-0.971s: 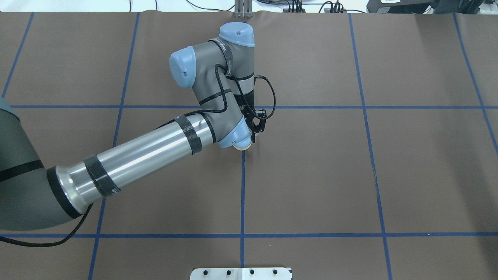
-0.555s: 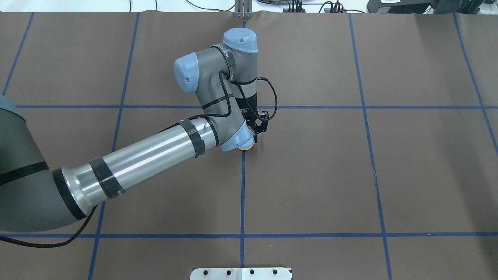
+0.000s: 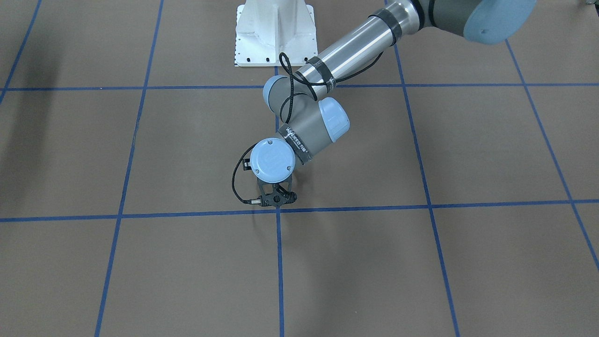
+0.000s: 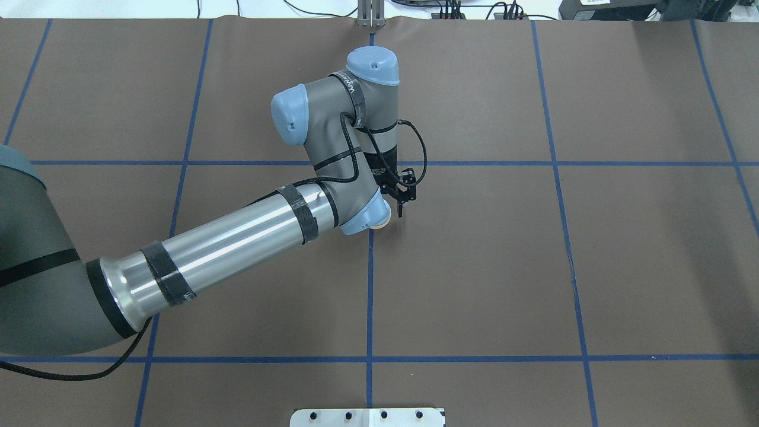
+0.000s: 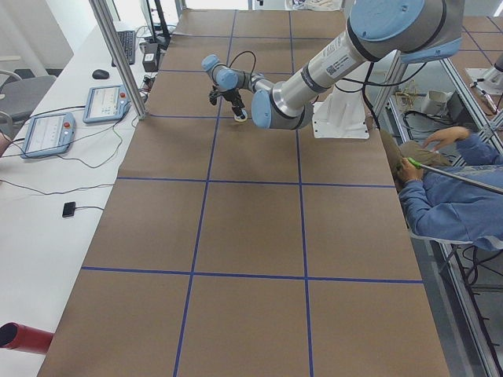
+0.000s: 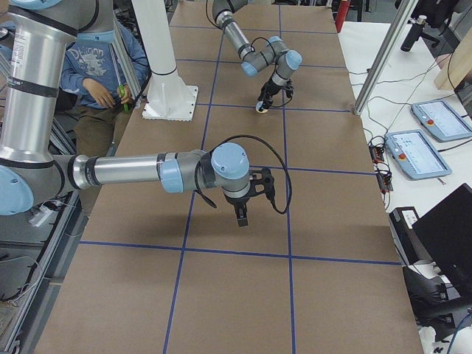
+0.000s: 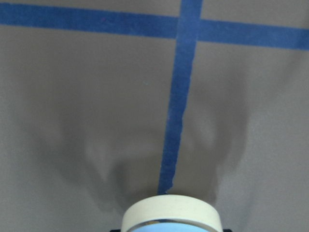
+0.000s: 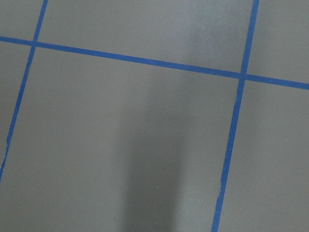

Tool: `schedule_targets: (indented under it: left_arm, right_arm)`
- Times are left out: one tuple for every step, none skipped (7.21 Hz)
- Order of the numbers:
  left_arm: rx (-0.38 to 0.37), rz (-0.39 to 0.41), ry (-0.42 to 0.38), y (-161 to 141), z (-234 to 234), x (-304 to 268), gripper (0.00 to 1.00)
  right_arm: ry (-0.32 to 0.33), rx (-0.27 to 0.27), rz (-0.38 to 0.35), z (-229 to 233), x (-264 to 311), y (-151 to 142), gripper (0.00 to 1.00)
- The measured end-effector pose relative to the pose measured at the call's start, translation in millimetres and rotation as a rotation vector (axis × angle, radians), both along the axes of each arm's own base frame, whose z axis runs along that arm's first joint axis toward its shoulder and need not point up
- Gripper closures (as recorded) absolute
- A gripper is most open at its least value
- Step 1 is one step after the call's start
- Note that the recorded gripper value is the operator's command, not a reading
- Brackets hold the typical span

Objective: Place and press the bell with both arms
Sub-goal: 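Lower the bell onto the grid crossing and open the left gripper, then withdraw the left arm while the right arm reaches toward the bell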

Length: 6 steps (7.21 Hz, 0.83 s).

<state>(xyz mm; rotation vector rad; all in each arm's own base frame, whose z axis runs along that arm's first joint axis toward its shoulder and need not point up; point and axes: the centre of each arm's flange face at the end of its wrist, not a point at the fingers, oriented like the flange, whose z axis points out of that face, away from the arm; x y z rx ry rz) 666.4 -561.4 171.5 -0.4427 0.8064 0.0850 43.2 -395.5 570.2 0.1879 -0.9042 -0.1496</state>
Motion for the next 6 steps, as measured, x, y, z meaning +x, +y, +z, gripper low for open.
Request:
schedule_targets:
  left_arm:
    - [0.009, -0.019, 0.013, -8, -12, -15, 0.01]
    - [0.017, -0.044, 0.027, -17, -27, -39, 0.01]
    - [0.023, -0.065, 0.035, -17, -28, -69, 0.01]
    - [0.045, -0.078, 0.057, -9, -9, -106, 0.01]
    - [0.089, -0.082, 0.092, 5, 21, -151, 0.01]
    - [0.141, -0.084, 0.124, 17, 49, -197, 0.01]
  right_arm:
    - [0.001, 0.011, -0.006, -5, -3, -5, 0.00]
    - [-0.001, 0.033, -0.016, -13, -8, -13, 0.00]
    - [-0.005, 0.072, -0.035, -25, -16, -20, 0.00]
    - [-0.015, 0.091, -0.048, -37, -33, -27, 0.00]
    - [-0.034, 0.065, -0.031, -55, -62, -34, 0.00]
    - [-0.051, 0.026, -0.003, -74, -100, -41, 0.01]
